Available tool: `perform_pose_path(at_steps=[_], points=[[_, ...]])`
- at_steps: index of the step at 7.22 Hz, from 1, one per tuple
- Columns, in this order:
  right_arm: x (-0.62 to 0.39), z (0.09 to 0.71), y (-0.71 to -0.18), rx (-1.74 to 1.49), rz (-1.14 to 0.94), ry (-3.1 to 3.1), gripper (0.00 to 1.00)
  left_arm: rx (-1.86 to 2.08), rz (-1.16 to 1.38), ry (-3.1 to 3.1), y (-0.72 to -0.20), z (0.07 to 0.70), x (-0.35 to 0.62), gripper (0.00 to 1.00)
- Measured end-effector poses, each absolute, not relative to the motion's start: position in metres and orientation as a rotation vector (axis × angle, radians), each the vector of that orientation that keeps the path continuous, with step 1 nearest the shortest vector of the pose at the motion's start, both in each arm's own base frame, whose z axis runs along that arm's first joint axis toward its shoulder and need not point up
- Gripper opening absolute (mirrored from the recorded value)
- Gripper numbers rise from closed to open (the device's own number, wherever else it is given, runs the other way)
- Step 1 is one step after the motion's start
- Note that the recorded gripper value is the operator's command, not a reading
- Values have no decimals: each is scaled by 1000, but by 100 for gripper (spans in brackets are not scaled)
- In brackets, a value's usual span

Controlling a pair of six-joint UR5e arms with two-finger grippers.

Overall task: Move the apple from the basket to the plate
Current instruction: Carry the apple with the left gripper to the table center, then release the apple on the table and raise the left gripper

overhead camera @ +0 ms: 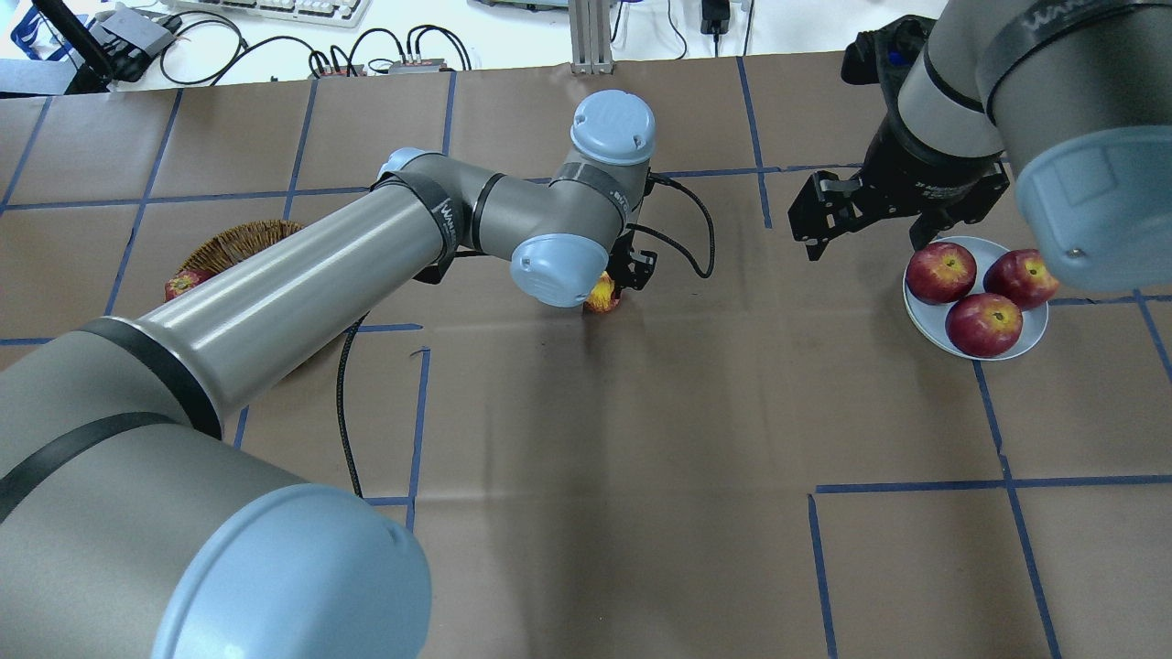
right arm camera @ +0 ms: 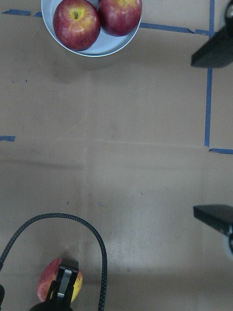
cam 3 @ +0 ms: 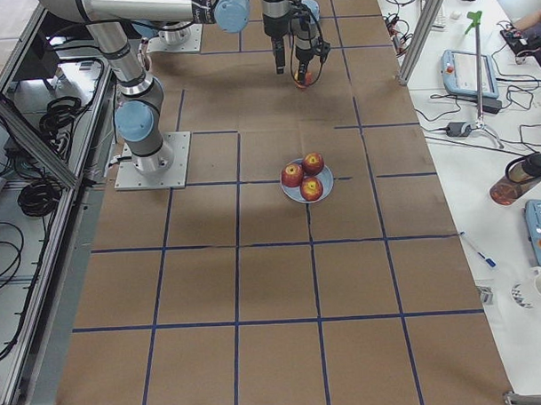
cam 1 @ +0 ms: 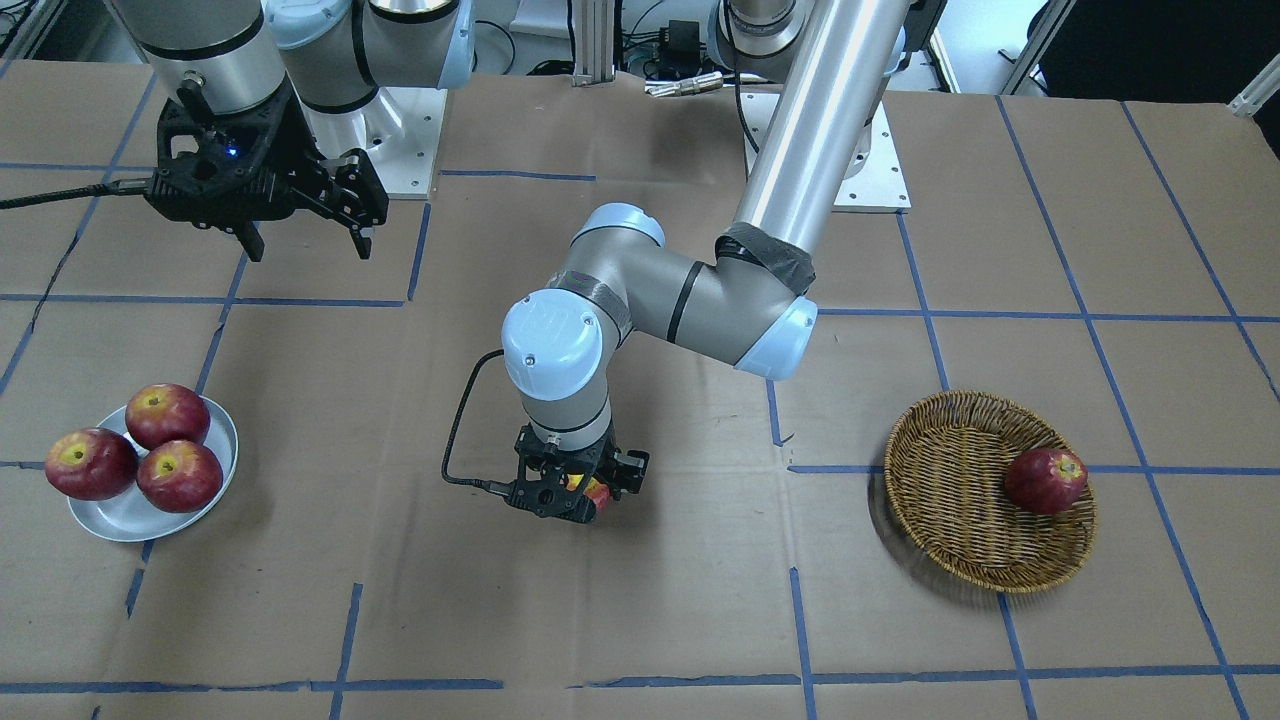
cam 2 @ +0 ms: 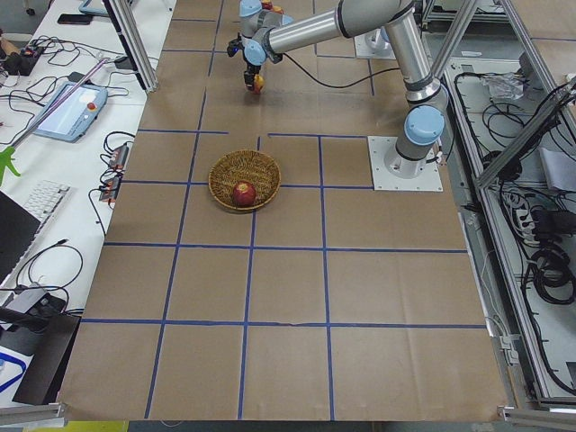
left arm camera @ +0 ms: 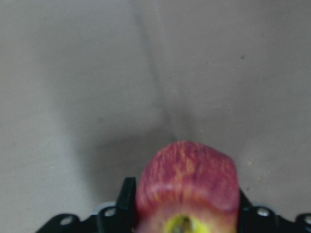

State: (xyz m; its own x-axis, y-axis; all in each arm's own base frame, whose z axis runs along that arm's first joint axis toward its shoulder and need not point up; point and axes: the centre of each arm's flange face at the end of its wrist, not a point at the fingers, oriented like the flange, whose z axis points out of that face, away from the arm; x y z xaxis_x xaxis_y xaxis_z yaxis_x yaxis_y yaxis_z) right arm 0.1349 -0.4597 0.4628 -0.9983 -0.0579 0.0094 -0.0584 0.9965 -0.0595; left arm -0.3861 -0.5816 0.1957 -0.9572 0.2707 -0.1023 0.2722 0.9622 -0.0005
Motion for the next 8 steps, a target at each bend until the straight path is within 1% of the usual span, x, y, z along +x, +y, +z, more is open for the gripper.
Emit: perform_pose_path(at_steps=[2,4,6,8], points=[[135,463,-460,91,92,-3131,100,414,-28,3012,-580,200,-387,99],[135,463,-460,91,93,-3131,100,410,-56,3023,-576,231,-385,99],[135,463,-460,91,92,-3131,100,384,-65,3033,-569,286,-366,99],[135,462,-460,91,91,-3130,100,345,-4,3096,-563,349,-316,99]])
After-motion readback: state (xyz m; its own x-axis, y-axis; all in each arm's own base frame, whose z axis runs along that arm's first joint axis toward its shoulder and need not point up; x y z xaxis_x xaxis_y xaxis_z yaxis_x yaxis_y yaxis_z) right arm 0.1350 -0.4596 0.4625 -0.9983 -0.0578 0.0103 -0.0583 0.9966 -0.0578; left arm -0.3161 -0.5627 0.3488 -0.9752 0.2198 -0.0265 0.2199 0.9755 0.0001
